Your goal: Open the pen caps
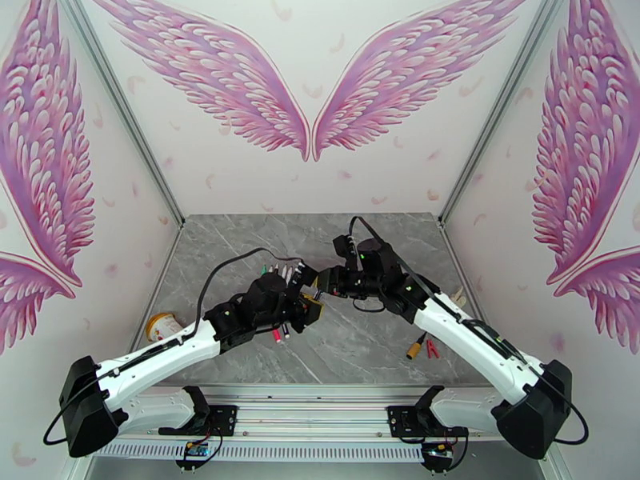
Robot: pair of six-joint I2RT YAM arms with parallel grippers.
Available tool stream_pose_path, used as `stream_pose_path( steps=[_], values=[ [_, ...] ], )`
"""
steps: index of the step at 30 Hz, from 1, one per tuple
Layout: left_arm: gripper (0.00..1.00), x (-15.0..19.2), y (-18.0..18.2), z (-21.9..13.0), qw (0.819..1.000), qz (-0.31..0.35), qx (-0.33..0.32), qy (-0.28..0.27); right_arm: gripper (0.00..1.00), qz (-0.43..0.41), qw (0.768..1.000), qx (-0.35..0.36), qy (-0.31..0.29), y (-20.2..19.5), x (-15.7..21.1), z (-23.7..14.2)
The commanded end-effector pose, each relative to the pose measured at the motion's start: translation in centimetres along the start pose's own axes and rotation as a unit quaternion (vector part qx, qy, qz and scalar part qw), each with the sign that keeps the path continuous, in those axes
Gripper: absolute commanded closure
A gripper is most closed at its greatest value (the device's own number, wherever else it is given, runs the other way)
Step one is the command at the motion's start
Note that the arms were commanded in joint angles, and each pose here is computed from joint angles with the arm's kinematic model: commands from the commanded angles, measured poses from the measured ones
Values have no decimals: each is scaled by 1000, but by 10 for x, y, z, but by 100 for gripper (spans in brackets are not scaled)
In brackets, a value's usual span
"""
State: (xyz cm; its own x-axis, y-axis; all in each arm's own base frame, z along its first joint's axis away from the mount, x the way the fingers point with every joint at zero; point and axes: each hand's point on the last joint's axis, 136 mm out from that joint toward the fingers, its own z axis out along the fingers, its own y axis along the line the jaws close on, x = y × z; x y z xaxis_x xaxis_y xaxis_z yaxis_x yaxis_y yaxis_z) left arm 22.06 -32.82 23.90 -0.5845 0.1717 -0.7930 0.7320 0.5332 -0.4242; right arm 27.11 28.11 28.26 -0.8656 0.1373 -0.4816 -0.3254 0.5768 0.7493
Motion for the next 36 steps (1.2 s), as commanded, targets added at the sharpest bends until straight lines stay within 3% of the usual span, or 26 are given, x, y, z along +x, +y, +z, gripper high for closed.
stream_pose_path(
  steps=[1,4,8,14,18,24,29,36],
  values=[
    [100,14,-21,-12,993,-38,104,29,100,-36,997,-28,-68,8,-33,-25],
    [100,19,-24,-14,990,-41,125,43,100,-45,995,-64,-65,15,-35,-32],
    [100,32,-12,-6,993,-42,91,65,100,-50,994,-67,-73,15,-40,-39],
    [99,38,19,1,994,33,-79,75,100,-14,993,48,-109,-24,-51,-52],
    [99,35,17,6,987,70,-121,75,100,4,988,94,-126,-41,-56,-60],
    [100,42,-3,21,993,55,-59,87,100,10,986,92,-138,-47,-64,-68],
    [100,28,-18,21,999,15,3,48,100,-13,992,83,-98,-52,-57,-61],
    [100,10,2,22,999,-43,-5,5,100,3,982,190,-17,-134,-43,-58]
  ],
)
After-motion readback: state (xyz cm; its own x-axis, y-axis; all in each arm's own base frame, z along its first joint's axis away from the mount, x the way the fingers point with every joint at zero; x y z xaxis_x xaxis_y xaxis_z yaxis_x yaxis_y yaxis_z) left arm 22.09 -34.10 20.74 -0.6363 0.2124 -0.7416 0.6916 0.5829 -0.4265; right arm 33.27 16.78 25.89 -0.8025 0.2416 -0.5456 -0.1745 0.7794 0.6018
